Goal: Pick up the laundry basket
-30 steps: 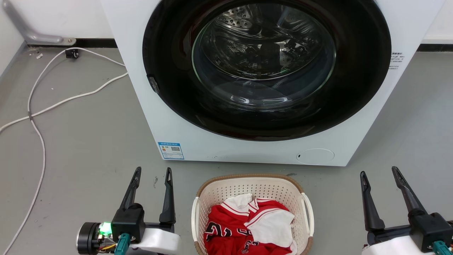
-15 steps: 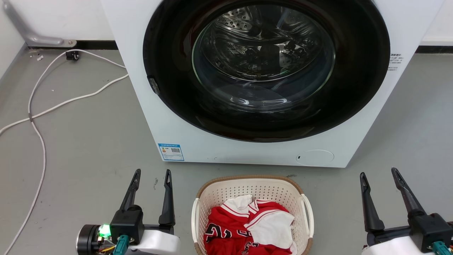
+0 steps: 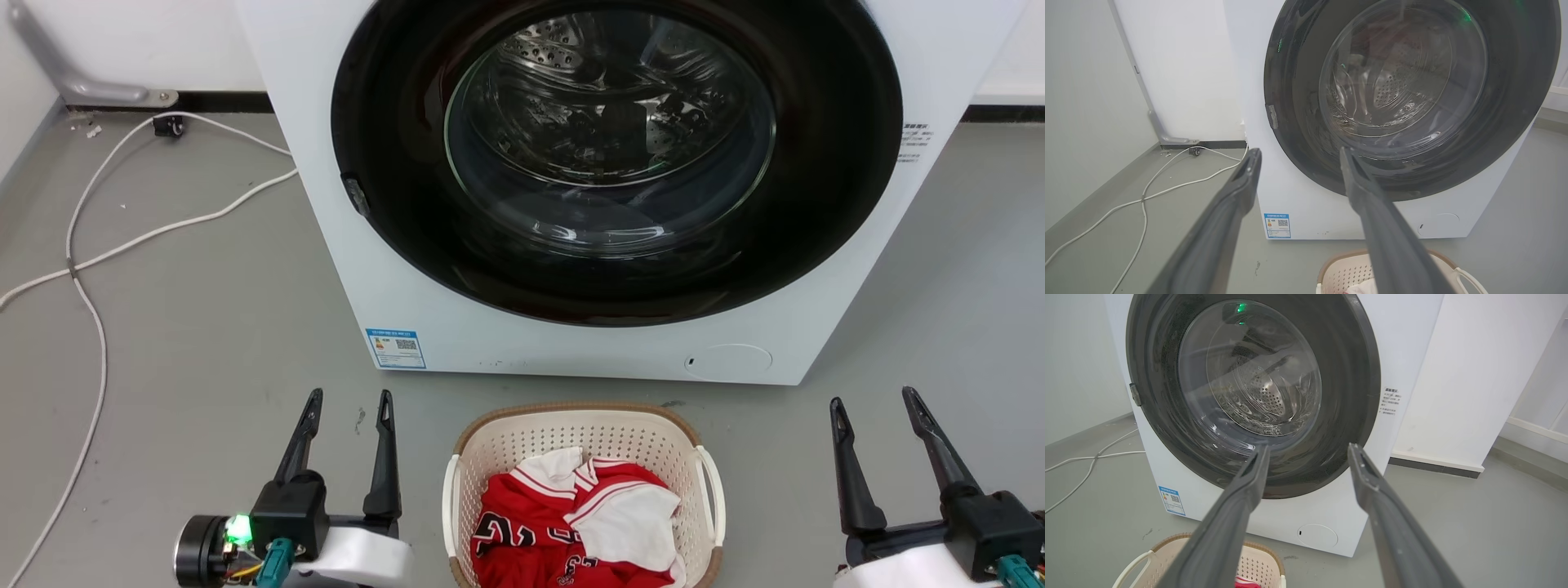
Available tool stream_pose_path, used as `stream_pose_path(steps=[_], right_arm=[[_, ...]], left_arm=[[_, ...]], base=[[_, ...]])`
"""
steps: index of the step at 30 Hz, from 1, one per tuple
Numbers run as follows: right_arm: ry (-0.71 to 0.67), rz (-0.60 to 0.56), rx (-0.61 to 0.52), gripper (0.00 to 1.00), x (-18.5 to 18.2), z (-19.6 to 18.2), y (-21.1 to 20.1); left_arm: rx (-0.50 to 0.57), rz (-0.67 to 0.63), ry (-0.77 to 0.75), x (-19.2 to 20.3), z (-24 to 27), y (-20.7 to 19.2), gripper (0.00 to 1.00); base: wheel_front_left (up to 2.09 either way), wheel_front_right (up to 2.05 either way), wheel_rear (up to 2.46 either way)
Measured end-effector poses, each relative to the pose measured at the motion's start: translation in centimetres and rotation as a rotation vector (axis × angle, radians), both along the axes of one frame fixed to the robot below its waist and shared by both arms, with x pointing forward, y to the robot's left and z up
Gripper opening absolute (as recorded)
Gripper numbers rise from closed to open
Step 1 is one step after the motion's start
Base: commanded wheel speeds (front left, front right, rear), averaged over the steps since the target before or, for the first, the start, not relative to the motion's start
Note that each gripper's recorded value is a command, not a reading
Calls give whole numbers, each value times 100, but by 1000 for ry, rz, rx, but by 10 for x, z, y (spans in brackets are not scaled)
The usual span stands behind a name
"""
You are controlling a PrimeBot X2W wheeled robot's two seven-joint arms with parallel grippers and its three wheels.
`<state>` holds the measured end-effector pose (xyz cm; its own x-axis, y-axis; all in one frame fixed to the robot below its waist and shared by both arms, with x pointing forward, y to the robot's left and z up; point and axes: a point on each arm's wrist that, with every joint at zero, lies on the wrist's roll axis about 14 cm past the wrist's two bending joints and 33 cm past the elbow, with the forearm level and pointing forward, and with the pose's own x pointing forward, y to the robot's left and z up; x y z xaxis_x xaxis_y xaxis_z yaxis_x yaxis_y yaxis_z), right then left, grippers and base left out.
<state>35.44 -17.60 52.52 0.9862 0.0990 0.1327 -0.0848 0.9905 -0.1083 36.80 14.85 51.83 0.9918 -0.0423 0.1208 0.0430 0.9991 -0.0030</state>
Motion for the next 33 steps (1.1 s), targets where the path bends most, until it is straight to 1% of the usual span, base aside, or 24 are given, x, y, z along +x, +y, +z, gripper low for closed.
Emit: stream_pose_path(steps=[7,9,13,16,21,26,30,33], right_arm=[[3,31,-19,100,26,-3,10],[6,43,-27,100,38,-5,15],[48,71,-45,100,65,-23,24],[119,83,-51,100,81,-50,28],[282,108,-68,100,94,-110,34],[393,124,-79,100,101,-151,37],[481,132,-94,100,100,-181,35],[550,133,-97,100,99,-205,33]], left_arm=[[20,-53,17,29,-6,-6,100],[27,-67,53,40,-19,-8,100],[46,-98,103,70,-37,-10,100],[69,-119,189,85,-68,-13,100],[93,-154,340,99,-122,-15,100],[112,-189,551,91,-189,-16,100],[124,-226,622,99,-214,-23,100],[130,-244,696,95,-239,-25,100]], base=[[0,0,0],[0,0,0],[0,0,0],[0,0,0],[0,0,0],[0,0,0],[0,0,0],[0,0,0]])
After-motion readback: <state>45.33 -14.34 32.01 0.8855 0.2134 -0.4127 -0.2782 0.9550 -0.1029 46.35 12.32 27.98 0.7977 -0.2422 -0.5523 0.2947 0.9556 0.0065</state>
